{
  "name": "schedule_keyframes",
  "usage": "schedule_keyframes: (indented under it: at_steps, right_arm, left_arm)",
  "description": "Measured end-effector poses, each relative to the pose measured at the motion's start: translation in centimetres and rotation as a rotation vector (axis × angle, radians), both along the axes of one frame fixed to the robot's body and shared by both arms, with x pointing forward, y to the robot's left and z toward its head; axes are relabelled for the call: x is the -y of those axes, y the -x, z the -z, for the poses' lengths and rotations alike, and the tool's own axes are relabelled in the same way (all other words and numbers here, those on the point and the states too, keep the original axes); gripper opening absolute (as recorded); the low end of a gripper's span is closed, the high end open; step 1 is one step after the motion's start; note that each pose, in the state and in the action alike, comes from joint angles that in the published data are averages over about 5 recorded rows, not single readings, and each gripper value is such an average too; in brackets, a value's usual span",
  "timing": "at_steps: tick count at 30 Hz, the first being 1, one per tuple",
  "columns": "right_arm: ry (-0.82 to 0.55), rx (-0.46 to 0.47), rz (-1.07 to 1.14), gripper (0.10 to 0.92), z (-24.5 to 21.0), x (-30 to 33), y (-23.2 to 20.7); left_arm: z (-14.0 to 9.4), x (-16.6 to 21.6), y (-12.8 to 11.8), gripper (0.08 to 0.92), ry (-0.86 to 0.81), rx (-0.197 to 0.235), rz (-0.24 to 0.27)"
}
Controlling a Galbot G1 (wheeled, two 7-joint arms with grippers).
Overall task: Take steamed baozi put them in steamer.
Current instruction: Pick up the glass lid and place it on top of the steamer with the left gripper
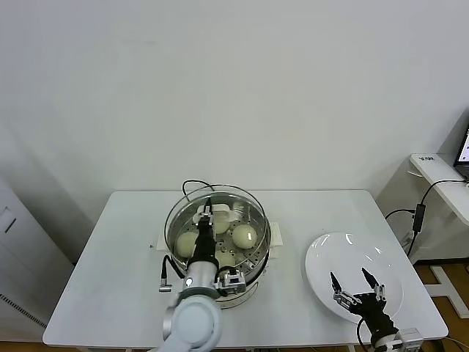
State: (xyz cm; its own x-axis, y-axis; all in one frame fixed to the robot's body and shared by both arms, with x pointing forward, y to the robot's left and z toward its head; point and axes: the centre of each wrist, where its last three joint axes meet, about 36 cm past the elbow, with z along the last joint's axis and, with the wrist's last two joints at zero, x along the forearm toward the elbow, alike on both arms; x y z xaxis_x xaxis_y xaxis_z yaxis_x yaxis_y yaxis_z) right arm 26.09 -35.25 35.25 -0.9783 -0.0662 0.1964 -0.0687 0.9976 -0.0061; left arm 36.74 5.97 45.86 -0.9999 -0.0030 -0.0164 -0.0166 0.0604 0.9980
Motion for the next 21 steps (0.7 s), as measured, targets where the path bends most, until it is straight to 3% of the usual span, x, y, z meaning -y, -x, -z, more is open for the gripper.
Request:
schedule_keyframes:
  at_steps: [21]
  right_arm:
    - [-0.002, 0.008, -0.008, 0.823, 0.1, -0.2, 0.2]
  left_arm:
    - [2.3, 1.3, -0.8, 0.119, -0.06, -0.025, -0.02]
